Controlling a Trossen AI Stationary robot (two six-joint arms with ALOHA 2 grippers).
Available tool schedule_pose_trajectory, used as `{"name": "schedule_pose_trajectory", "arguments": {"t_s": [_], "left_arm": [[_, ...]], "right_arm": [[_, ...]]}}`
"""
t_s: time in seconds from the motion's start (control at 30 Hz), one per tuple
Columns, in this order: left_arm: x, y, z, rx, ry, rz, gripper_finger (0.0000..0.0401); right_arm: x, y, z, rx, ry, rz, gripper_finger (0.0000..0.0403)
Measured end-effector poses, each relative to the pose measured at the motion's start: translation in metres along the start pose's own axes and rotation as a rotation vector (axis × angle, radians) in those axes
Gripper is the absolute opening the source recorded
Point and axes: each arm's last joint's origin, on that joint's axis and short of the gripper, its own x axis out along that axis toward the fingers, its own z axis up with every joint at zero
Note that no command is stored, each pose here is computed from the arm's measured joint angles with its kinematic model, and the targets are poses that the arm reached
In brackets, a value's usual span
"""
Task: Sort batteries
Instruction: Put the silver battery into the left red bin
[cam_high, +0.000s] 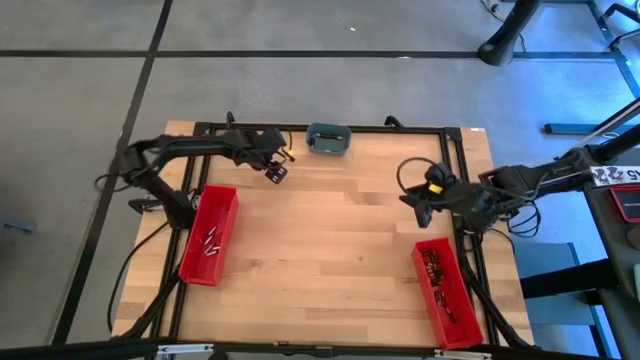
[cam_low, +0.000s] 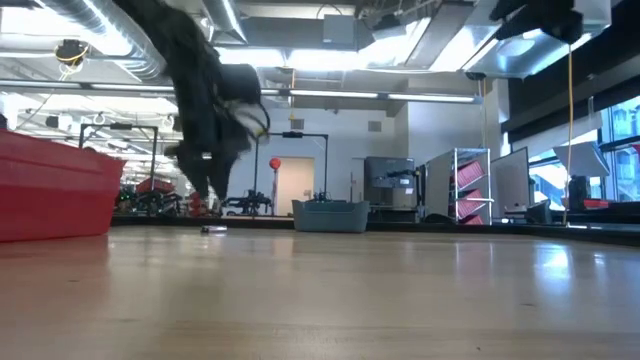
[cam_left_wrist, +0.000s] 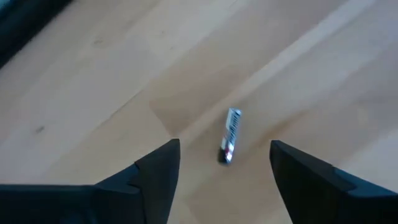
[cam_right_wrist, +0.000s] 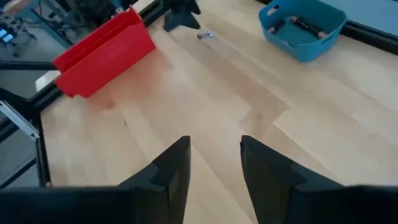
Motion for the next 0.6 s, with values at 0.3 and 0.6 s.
{"name": "schedule_pose_trajectory", "arguments": {"t_s": [0.3,0.6], "left_arm": [[0.058,0.001,0.004,0.05,0.113,0.0,0.0161],[0.065,-0.001,0.001,0.074,0.151,-0.026,0.0022]], "right_arm": [[0.01,-0.009,0.017,-0.01,0.008,0.026,0.0143],[0.011,-0.012,0.02,-0.023,-0.02,-0.01,0.0143]]}}
